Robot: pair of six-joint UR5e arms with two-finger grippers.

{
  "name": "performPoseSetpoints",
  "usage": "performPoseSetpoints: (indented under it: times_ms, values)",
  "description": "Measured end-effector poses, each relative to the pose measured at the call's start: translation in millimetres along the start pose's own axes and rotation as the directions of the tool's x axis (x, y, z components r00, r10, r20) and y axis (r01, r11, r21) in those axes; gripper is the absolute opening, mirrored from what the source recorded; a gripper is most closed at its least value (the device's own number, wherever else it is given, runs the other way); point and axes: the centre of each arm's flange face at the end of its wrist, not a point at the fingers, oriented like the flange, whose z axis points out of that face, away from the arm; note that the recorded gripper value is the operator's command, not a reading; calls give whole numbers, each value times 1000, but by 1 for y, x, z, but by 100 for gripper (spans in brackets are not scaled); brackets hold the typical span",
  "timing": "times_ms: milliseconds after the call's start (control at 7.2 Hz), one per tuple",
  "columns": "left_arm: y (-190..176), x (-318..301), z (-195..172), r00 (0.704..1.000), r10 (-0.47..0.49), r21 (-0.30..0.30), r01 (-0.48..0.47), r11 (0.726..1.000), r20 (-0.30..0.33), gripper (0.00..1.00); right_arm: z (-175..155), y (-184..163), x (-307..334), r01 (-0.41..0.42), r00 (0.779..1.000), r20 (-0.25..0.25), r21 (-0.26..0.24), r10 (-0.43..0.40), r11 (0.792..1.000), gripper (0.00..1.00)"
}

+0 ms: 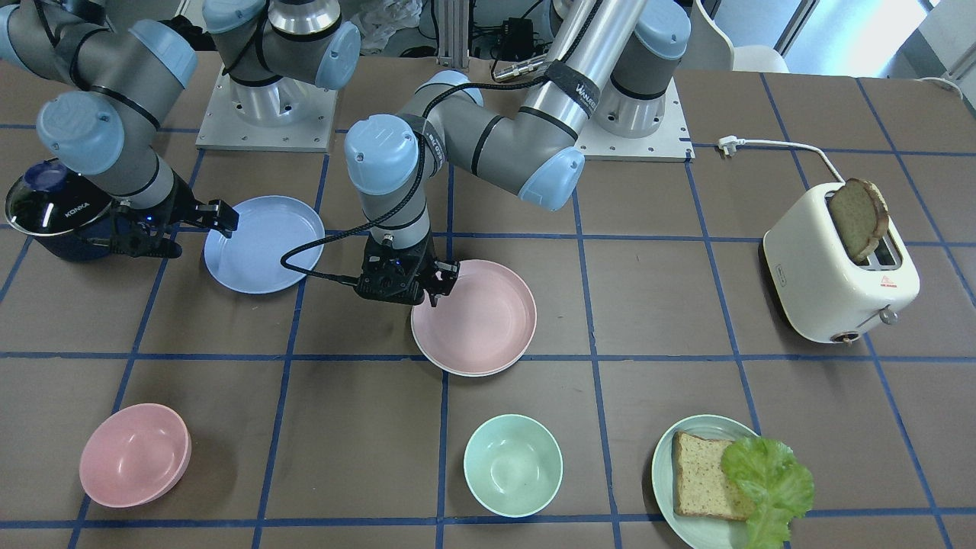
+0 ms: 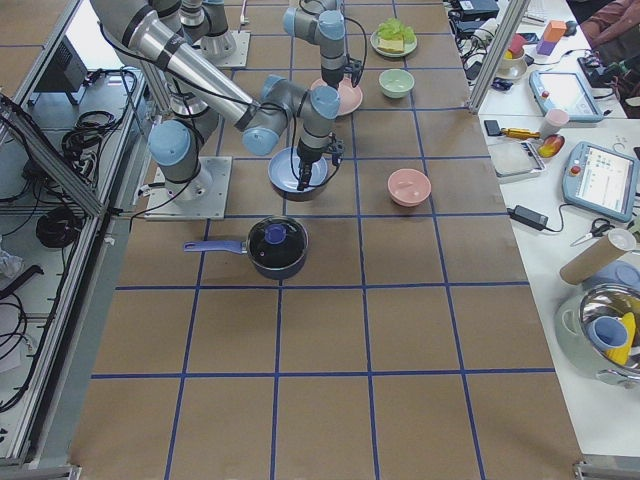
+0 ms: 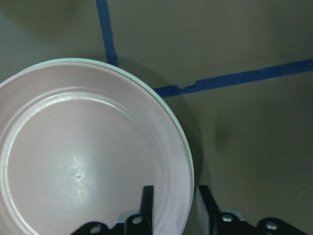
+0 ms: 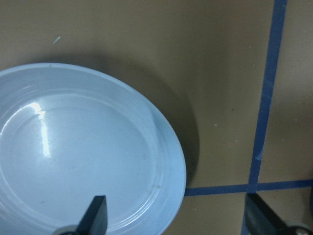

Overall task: Stack three plates with pink and blue
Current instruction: 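Release pink plate and withdraw left gripper while right gripper grasps blue plate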

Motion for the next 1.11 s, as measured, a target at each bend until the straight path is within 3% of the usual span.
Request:
performPoseSetpoints:
  times_ms: [417,694,1111]
  values:
    - [-7,-33,-44,1000,-25,25,26,999,-13,100,4,1,8,-9,1000,8,-5,9,1000,100]
    - [-5,-84,-95,1000,6,-18,-6,1000,-21,100,4,2,8,-8,1000,13,-3,8,1000,100]
    - [6,-170,-168,992,-61,-43,56,998,-113,100,23,7,11,-28,999,18,7,28,1000,100]
